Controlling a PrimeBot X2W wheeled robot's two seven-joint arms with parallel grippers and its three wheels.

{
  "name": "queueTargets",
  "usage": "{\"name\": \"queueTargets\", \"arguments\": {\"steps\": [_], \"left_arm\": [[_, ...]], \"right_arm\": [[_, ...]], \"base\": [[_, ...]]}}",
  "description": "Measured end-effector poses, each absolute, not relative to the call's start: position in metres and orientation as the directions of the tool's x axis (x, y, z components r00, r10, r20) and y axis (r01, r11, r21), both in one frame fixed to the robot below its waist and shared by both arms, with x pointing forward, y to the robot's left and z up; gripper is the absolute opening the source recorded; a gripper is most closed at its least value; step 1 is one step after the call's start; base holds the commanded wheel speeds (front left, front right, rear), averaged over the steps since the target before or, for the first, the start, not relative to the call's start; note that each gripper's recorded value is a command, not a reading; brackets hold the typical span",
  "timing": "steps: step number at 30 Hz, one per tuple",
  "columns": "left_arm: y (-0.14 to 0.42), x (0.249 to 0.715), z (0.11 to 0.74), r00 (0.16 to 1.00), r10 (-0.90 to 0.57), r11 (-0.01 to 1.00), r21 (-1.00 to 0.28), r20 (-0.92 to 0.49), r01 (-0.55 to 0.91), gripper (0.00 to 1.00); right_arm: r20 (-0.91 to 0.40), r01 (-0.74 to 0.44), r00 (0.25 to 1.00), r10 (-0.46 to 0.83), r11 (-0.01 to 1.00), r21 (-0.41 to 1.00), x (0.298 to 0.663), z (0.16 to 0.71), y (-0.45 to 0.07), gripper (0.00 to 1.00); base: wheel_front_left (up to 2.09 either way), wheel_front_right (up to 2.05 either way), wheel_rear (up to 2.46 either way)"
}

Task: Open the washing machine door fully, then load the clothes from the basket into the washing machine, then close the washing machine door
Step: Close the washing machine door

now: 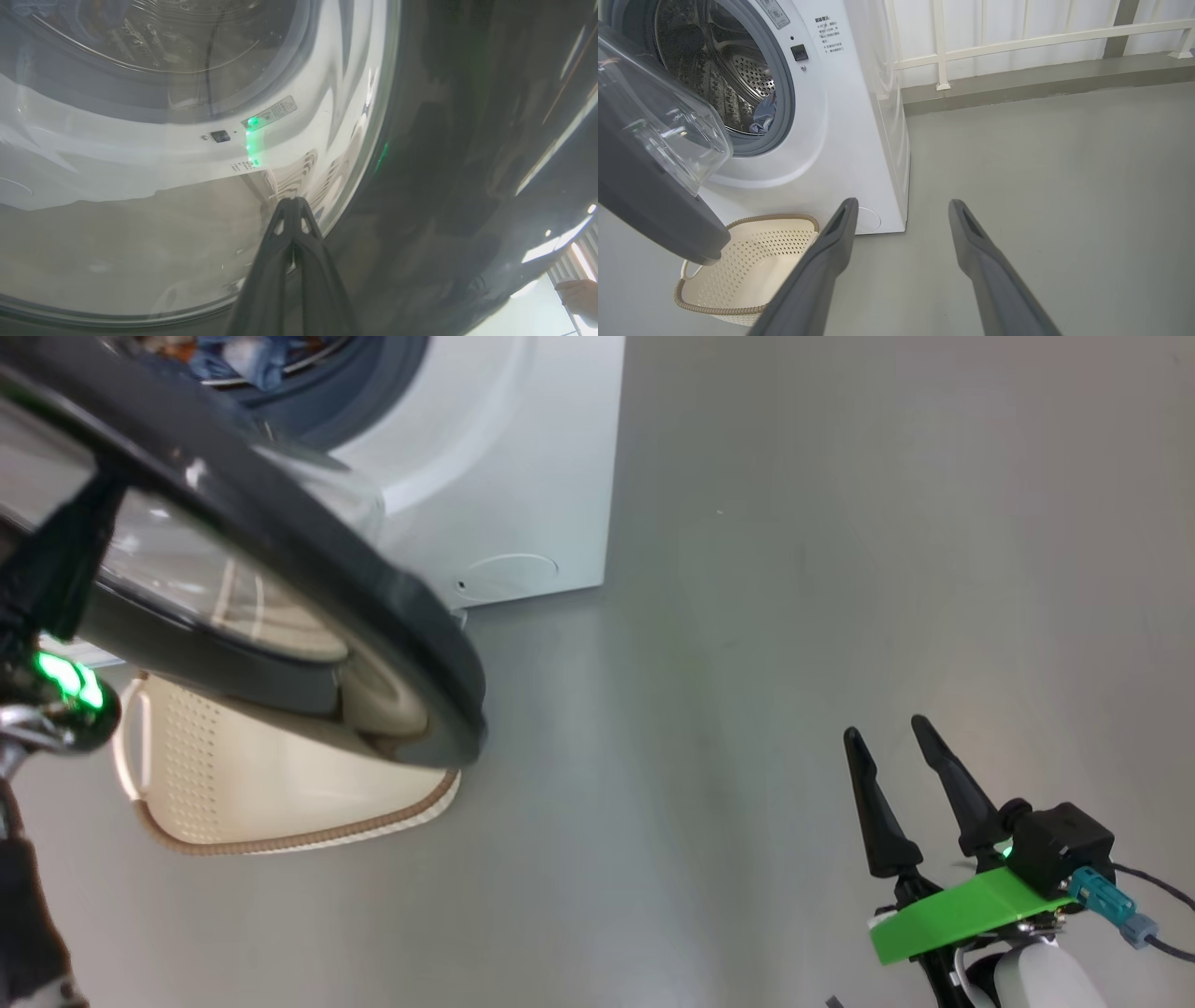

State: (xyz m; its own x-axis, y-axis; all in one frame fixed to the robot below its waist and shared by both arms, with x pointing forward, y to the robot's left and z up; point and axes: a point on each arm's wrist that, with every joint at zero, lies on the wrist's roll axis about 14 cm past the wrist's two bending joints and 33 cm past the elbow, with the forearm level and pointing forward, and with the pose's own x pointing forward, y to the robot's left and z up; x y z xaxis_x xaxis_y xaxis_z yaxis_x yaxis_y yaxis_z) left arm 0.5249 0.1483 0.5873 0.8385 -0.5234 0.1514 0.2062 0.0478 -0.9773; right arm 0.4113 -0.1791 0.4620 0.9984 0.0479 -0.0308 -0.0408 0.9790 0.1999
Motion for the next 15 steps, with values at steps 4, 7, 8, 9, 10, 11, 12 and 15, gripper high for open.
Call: {"name": "queueTargets", "arguments": {"steps": [4,7,8,9,10,11,12,15], "left_arm": [[0.143,0.542,0.585,0.845,-0.511,0.036,-0.978,0.157,0.204,0.0],[0.141,0.552,0.579,0.852,-0.503,0.044,-0.98,0.146,0.194,0.0],[0.141,0.555,0.576,0.855,-0.499,0.047,-0.981,0.141,0.189,0.0],[0.14,0.557,0.573,0.855,-0.5,0.046,-0.982,0.137,0.184,0.0],[0.14,0.559,0.571,0.856,-0.498,0.046,-0.982,0.135,0.182,0.0],[0.14,0.561,0.569,0.859,-0.494,0.045,-0.983,0.134,0.18,0.0],[0.14,0.562,0.566,0.861,-0.492,0.046,-0.984,0.13,0.175,0.0],[0.139,0.563,0.564,0.862,-0.49,0.045,-0.984,0.13,0.174,0.0]], "right_arm": [[-0.038,-0.025,0.999,0.033,0.98,0.197,0.412,0.459,-0.184,1.0],[-0.05,-0.011,0.999,0.021,0.98,0.2,0.411,0.455,-0.188,1.0],[-0.053,-0.007,0.998,0.018,0.98,0.2,0.411,0.454,-0.189,1.0],[-0.056,-0.004,0.998,0.015,0.98,0.201,0.411,0.453,-0.19,1.0],[-0.058,-0.001,0.998,0.013,0.98,0.201,0.411,0.452,-0.191,1.0],[-0.059,0.002,0.998,0.011,0.979,0.203,0.411,0.452,-0.191,1.0],[-0.059,0.003,0.998,0.01,0.979,0.203,0.412,0.452,-0.192,1.0],[-0.046,-0.001,0.999,0.011,0.979,0.203,0.415,0.456,-0.192,1.0]], "base": [[0.0,0.0,0.0],[0.0,0.0,0.0],[0.0,0.0,0.0],[0.0,0.0,0.0],[0.0,0.0,0.0],[0.0,0.0,0.0],[0.0,0.0,0.0],[0.0,0.0,0.0]]}}
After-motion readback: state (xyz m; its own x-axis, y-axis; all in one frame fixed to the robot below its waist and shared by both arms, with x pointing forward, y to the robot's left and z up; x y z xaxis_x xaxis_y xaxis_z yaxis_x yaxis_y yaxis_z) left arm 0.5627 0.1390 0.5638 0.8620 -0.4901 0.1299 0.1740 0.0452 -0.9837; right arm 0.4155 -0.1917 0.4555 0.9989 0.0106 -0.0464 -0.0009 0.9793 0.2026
